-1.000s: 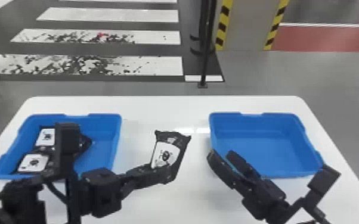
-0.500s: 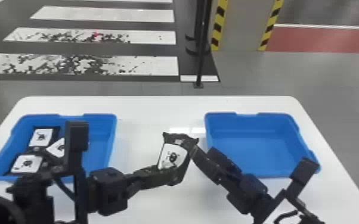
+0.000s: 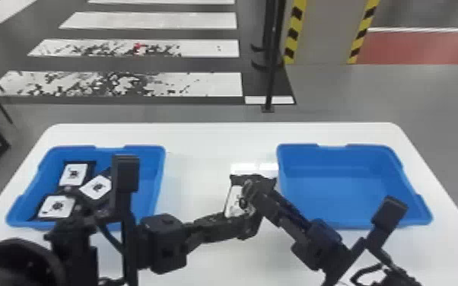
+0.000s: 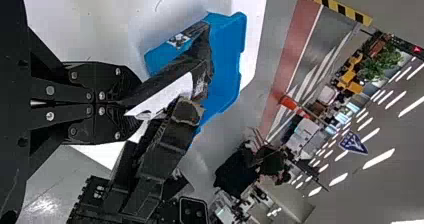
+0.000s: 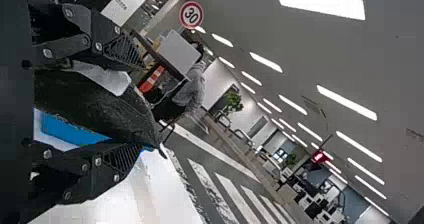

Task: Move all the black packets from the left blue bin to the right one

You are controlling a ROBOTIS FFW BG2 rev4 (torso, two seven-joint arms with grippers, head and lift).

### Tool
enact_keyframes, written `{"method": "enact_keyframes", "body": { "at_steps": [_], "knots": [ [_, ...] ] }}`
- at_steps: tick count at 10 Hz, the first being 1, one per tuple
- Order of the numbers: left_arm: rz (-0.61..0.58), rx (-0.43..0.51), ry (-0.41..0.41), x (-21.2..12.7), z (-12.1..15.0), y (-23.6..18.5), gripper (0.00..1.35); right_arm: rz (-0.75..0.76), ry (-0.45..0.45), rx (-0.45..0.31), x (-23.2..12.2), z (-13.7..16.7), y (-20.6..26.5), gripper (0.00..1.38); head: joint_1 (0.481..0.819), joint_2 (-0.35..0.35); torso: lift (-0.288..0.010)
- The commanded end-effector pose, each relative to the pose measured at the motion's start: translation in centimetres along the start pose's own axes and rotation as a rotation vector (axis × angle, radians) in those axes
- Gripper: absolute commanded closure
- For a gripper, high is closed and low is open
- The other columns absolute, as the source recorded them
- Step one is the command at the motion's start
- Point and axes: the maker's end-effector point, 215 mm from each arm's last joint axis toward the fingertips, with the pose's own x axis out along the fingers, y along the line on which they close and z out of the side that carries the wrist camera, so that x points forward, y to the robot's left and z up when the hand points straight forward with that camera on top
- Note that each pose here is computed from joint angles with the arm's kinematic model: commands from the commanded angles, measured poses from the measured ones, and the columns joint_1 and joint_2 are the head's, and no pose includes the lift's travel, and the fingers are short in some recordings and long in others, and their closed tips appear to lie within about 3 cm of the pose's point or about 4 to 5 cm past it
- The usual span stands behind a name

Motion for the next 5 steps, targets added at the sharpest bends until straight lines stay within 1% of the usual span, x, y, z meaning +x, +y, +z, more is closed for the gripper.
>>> {"method": "enact_keyframes", "body": {
  "at_steps": [1, 2, 3, 4, 5],
  "knots": [
    [0.0, -0.002, 0.0, 0.0, -0.1, 0.0, 1.21, -0.006, -0.033, -0.02, 0.0, 1.0, -0.4, 1.29, 0.695, -0.009, -0.14],
    [0.004, 0.0, -0.002, -0.1, 0.0, 0.1, 1.21, 0.009, -0.021, 0.008, 0.0, 0.5, 0.0, 1.28, 0.695, -0.014, -0.14],
    [0.005, 0.002, -0.008, -0.1, 0.2, 0.2, 1.21, 0.028, 0.014, 0.031, 0.0, -0.6, 0.8, 1.28, 0.695, -0.017, -0.14],
    [0.01, 0.001, -0.011, -0.2, 0.2, 0.4, 1.21, 0.039, 0.024, 0.035, 0.1, -0.8, 1.3, 1.28, 0.695, -0.007, -0.14],
    [0.018, 0.001, -0.04, -0.4, 0.8, 0.9, 1.13, 0.041, 0.019, 0.039, 0.1, -0.5, 1.4, 1.28, 0.695, 0.006, -0.14]
  ]
}}
